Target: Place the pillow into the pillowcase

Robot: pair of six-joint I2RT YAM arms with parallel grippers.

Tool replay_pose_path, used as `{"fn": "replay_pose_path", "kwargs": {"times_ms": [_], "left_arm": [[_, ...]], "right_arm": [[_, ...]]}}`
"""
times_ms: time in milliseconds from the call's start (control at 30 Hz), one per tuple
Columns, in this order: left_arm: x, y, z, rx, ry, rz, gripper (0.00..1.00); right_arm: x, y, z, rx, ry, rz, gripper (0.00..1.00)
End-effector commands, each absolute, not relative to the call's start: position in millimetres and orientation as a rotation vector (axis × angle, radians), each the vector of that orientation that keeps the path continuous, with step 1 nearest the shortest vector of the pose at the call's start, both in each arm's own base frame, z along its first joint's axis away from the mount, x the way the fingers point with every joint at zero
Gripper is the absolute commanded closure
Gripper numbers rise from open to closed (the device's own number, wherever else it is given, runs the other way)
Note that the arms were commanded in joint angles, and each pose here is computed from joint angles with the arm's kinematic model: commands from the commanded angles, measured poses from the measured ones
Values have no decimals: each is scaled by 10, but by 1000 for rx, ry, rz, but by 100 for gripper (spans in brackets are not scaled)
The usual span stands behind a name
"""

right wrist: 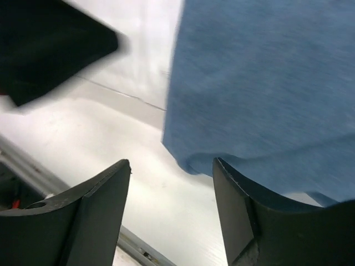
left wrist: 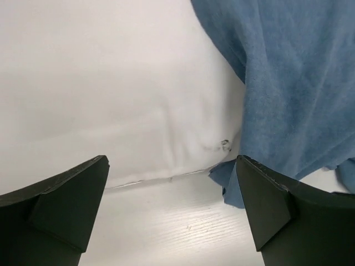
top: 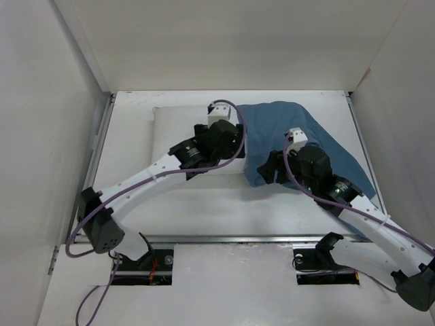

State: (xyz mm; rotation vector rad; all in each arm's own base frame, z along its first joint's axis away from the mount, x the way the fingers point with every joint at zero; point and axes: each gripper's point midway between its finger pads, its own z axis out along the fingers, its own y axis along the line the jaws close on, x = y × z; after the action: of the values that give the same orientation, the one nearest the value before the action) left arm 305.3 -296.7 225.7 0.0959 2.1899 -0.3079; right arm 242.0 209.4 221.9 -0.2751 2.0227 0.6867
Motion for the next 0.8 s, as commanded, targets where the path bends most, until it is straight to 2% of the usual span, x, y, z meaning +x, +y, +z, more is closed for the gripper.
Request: {"fn": "replay_pose_path", "kwargs": {"times_ms": [0, 133, 233, 300, 333, 367, 433, 467, 500, 567, 600, 700, 767], "left_arm": [[2992, -2608, 2447, 54, 2131, -234, 0], [2986, -2153, 2328, -101, 2179, -92, 0], [2988, -1900, 2378, -228, 2154, -112, 0], [3013, -1770, 2317, -288, 2154, -165, 0], [3006, -1719, 2324, -321, 2148, -192, 0], [3006, -1611, 2436, -390, 2106, -245, 0], [2936, -1464, 2340, -457, 2105, -254, 0], [2891, -1384, 2439, -488, 2069, -283, 0], [2832, -1259, 2369, -549, 2078, -267, 0], [2737, -1144, 2392, -597, 2060, -272, 0], [2671, -1034, 2484, -637, 2018, -288, 0], [2512, -888, 2543, -696, 1969, -326, 0], [2426, -766, 2505, -748, 1960, -303, 0]], "right_arm": [[2482, 1854, 2305, -206, 2046, 526, 33], [2562, 2020, 2383, -305, 2053, 523, 25], [2607, 2289, 2657, -443, 1976, 520, 25], [2705, 2478, 2642, -530, 1972, 454, 19], [2710, 2667, 2865, -578, 1918, 467, 16], [2786, 2816, 2703, -636, 1953, 423, 8], [2797, 3108, 2683, -786, 1914, 396, 0], [2840, 3262, 2800, -822, 1875, 396, 0], [2935, 3414, 2574, -933, 1877, 319, 0], [3107, 3612, 2648, -971, 1822, 240, 0], [3197, 3758, 2403, -1043, 1834, 181, 0], [3493, 3978, 2533, -1055, 1757, 95, 0], [3616, 4160, 2336, -1115, 1746, 68, 0]]}}
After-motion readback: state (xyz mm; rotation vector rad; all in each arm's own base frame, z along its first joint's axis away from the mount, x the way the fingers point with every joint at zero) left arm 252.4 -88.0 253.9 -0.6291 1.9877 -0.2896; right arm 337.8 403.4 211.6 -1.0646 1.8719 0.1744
